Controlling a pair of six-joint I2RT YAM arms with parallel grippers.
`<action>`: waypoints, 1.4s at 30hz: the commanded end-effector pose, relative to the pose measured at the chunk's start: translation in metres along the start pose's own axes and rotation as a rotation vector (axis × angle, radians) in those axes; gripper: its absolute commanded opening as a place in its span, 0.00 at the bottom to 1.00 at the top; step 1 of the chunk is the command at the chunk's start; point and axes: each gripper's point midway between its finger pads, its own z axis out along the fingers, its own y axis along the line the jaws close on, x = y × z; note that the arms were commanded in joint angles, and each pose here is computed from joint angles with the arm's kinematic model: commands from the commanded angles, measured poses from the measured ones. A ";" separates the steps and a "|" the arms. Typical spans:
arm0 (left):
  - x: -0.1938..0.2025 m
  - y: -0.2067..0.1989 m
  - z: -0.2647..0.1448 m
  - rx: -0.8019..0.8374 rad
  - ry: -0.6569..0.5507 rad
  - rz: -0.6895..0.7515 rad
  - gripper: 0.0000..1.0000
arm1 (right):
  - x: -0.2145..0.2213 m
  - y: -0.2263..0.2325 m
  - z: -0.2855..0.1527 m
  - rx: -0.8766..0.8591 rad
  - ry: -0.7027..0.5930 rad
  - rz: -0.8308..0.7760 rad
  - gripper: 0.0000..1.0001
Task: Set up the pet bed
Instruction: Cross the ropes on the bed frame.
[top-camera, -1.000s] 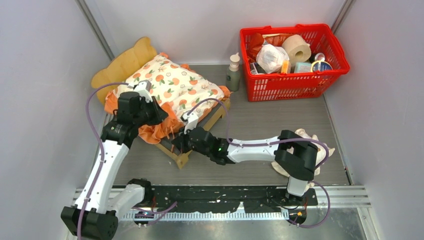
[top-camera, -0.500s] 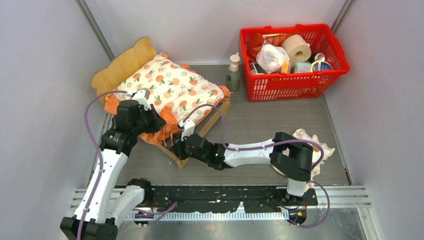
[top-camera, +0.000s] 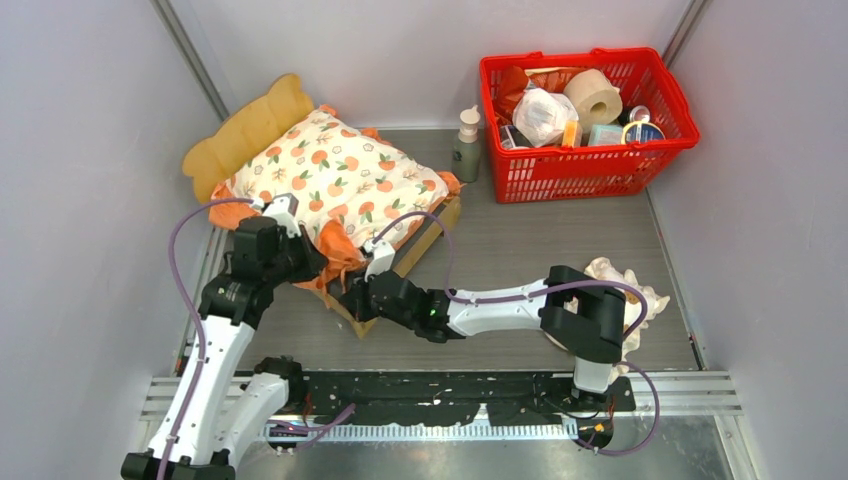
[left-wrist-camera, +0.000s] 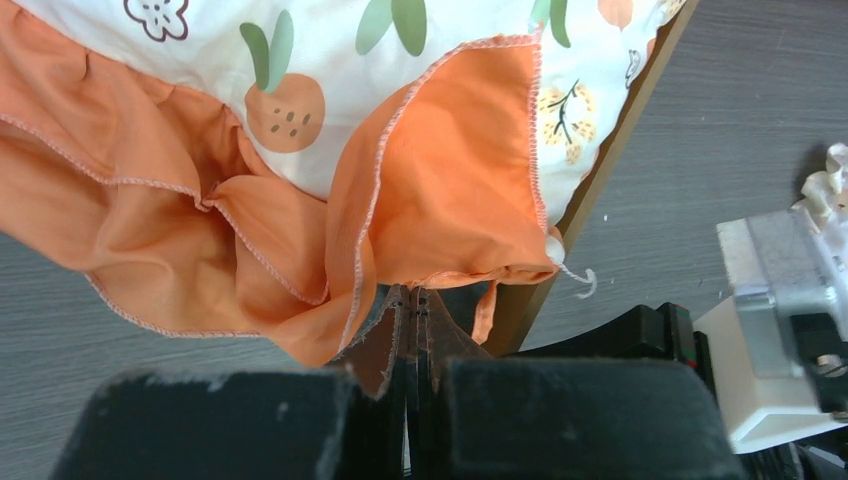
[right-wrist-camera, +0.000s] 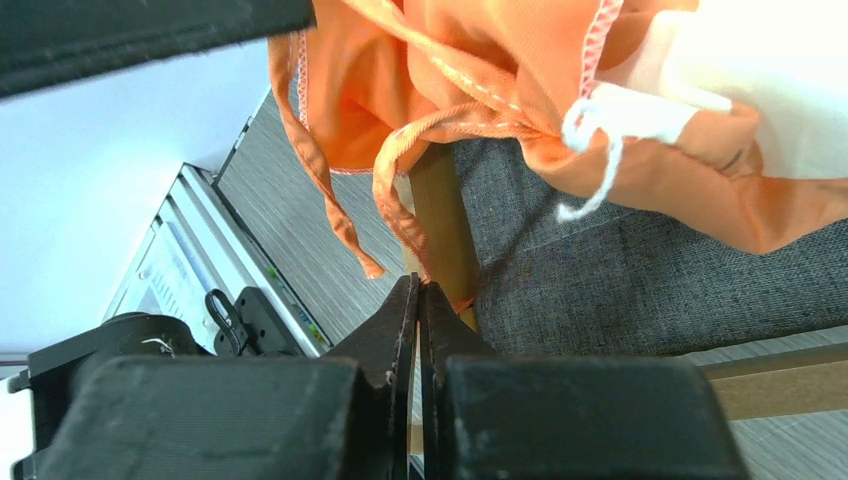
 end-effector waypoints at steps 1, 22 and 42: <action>0.007 0.008 -0.001 -0.024 -0.003 0.031 0.00 | -0.019 0.011 -0.002 -0.012 -0.063 0.100 0.07; 0.033 0.023 0.002 -0.065 0.037 0.033 0.00 | -0.045 0.002 -0.054 0.037 -0.090 0.055 0.66; 0.059 0.023 0.012 -0.030 0.032 -0.094 0.00 | -0.010 -0.071 -0.014 0.196 -0.058 0.231 0.64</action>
